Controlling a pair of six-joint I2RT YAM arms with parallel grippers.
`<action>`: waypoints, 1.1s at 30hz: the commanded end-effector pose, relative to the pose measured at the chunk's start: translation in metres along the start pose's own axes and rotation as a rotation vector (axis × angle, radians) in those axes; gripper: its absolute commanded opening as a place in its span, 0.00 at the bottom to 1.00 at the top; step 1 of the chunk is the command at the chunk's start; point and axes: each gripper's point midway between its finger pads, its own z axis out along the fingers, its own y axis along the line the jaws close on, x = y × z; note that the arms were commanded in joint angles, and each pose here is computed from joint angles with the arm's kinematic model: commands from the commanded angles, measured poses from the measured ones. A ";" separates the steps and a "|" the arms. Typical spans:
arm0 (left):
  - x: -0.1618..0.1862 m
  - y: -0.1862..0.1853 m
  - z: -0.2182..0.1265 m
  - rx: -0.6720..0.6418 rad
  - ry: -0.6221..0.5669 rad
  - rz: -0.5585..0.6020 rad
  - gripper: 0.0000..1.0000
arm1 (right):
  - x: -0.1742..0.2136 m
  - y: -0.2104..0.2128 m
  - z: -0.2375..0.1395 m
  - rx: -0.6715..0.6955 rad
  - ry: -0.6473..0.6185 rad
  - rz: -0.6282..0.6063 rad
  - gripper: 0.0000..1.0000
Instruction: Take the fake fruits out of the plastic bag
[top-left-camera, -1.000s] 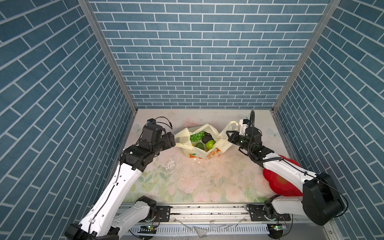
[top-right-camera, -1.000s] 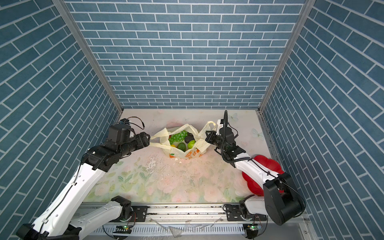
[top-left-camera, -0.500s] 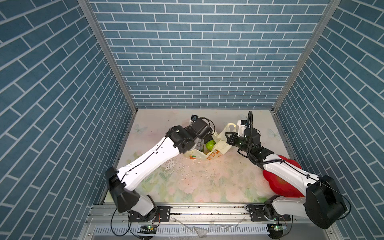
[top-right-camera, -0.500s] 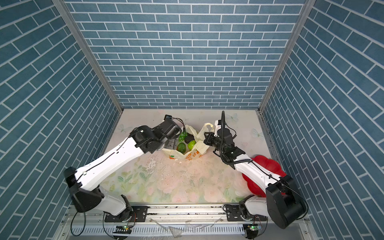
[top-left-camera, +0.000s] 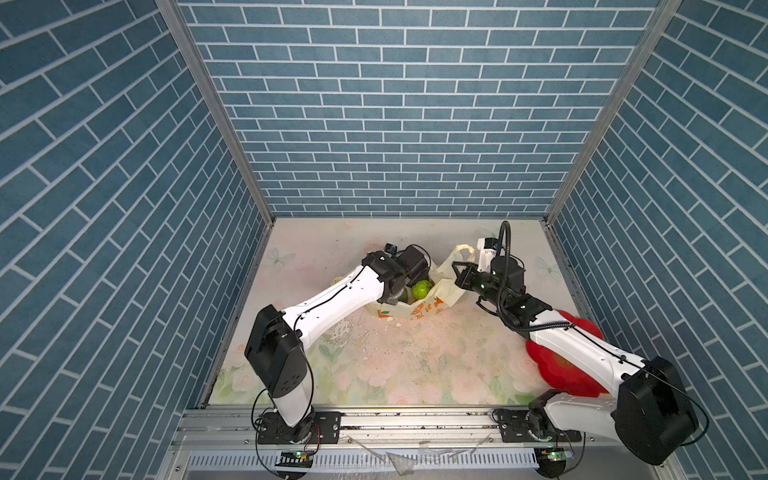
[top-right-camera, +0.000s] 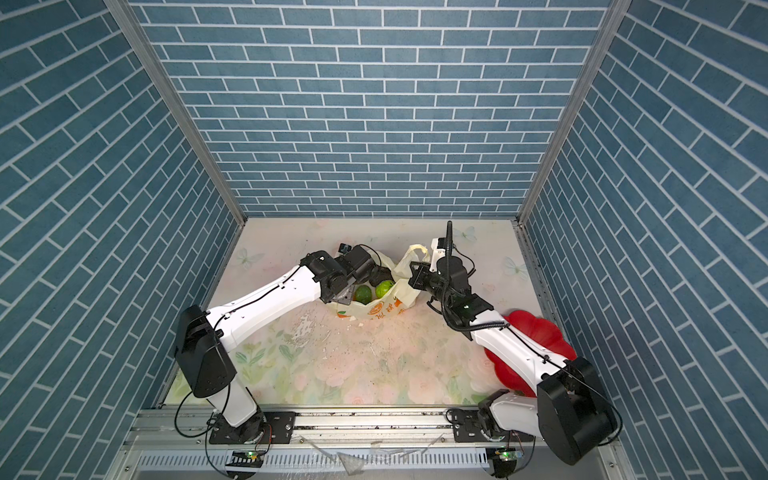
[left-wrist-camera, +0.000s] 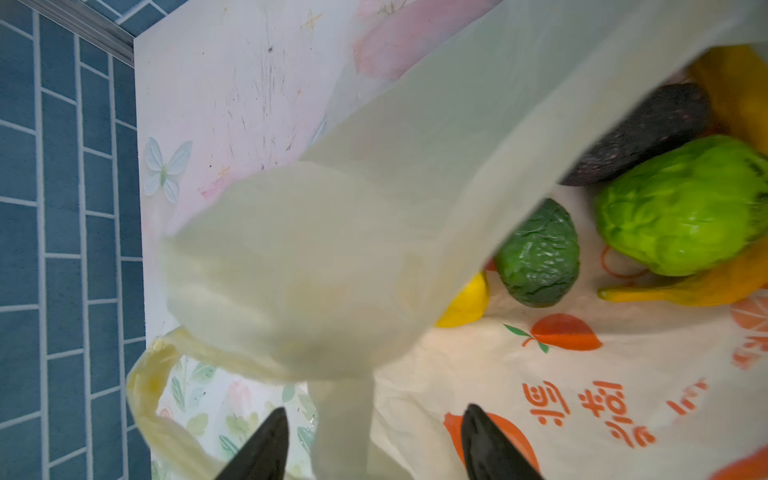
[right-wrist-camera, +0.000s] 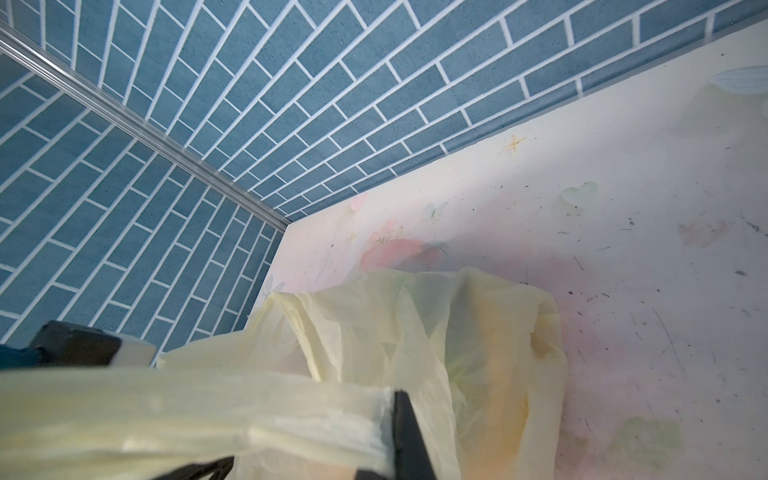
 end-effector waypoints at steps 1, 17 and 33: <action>-0.002 0.001 0.015 0.028 0.013 -0.027 0.51 | -0.013 0.007 -0.005 0.000 -0.034 -0.042 0.00; -0.015 0.033 0.005 0.445 -0.159 -0.400 0.00 | -0.037 -0.026 0.008 -0.027 -0.011 0.108 0.19; -0.024 0.033 -0.011 0.484 -0.248 -0.396 0.00 | -0.064 -0.009 -0.126 0.526 0.128 -0.454 0.78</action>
